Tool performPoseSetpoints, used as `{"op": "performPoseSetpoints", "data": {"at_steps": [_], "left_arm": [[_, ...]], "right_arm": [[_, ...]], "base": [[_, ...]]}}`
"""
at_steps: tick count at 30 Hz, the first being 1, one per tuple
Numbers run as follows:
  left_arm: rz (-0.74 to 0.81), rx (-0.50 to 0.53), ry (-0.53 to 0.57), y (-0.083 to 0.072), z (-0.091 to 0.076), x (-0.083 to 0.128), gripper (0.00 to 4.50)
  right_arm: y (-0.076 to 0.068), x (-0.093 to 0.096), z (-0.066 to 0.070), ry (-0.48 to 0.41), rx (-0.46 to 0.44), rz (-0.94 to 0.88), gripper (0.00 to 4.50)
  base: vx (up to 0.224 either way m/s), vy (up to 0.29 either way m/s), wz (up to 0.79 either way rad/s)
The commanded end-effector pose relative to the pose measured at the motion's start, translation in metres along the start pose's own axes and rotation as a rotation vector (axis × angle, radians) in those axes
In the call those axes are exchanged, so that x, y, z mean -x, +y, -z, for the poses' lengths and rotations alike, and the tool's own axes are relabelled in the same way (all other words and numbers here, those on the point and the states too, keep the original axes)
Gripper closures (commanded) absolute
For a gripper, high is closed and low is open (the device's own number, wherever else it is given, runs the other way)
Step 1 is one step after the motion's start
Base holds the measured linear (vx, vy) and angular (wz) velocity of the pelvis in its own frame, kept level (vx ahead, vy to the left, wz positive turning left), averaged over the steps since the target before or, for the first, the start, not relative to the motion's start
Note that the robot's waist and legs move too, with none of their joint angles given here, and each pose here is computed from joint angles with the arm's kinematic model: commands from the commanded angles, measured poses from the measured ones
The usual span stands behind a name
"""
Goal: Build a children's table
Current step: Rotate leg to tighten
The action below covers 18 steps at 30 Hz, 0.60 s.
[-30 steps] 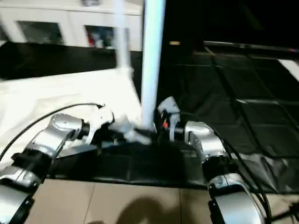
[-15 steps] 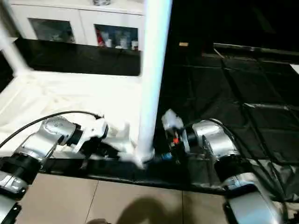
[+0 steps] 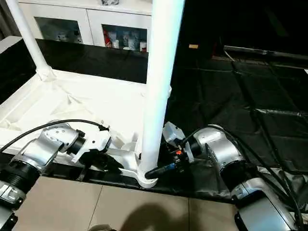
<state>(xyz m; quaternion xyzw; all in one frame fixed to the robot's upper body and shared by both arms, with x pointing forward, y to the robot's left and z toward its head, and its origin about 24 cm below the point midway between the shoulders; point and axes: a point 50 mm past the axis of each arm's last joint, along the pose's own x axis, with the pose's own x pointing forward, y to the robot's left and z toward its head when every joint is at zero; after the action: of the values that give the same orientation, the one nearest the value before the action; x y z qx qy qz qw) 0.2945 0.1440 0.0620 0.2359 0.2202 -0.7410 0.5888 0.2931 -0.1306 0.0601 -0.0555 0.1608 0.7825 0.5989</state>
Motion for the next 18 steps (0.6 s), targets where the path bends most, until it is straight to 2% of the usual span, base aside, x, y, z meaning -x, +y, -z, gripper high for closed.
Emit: {"op": "performPoseSetpoints", "data": {"at_steps": [1,5,12,14,15,17,18], "left_arm": [[0.082,-0.030,0.023,-0.004,-0.002,-0.008,4.50],[0.068,-0.015,0.012,-0.004,-0.001,-0.007,4.50],[0.050,0.013,-0.021,-0.001,-0.003,-0.006,4.50],[-0.021,0.065,-0.055,0.006,-0.005,-0.008,4.50],[-0.021,0.065,-0.055,0.006,-0.005,-0.008,4.50],[-0.148,0.143,-0.079,0.018,-0.005,-0.012,4.50],[-0.174,0.166,-0.084,0.021,-0.005,-0.014,4.50]], "right_arm": [[0.001,0.000,-0.002,-0.003,0.015,-0.020,2.03],[0.002,0.000,-0.002,-0.011,0.007,-0.033,2.31],[0.004,-0.003,0.000,-0.022,-0.029,-0.045,2.41],[-0.001,-0.006,0.004,-0.026,-0.084,0.021,2.41],[-0.001,-0.006,0.004,-0.026,-0.084,0.021,2.41],[-0.017,-0.019,0.007,-0.042,-0.126,0.238,2.41],[-0.021,-0.023,0.006,-0.044,-0.128,0.290,2.41]], "base": [[0.000,0.000,0.00],[0.000,0.000,0.00],[0.000,0.000,0.00],[0.000,0.000,0.00],[0.000,0.000,0.00],[0.000,0.000,0.00],[0.000,0.000,0.00]]}}
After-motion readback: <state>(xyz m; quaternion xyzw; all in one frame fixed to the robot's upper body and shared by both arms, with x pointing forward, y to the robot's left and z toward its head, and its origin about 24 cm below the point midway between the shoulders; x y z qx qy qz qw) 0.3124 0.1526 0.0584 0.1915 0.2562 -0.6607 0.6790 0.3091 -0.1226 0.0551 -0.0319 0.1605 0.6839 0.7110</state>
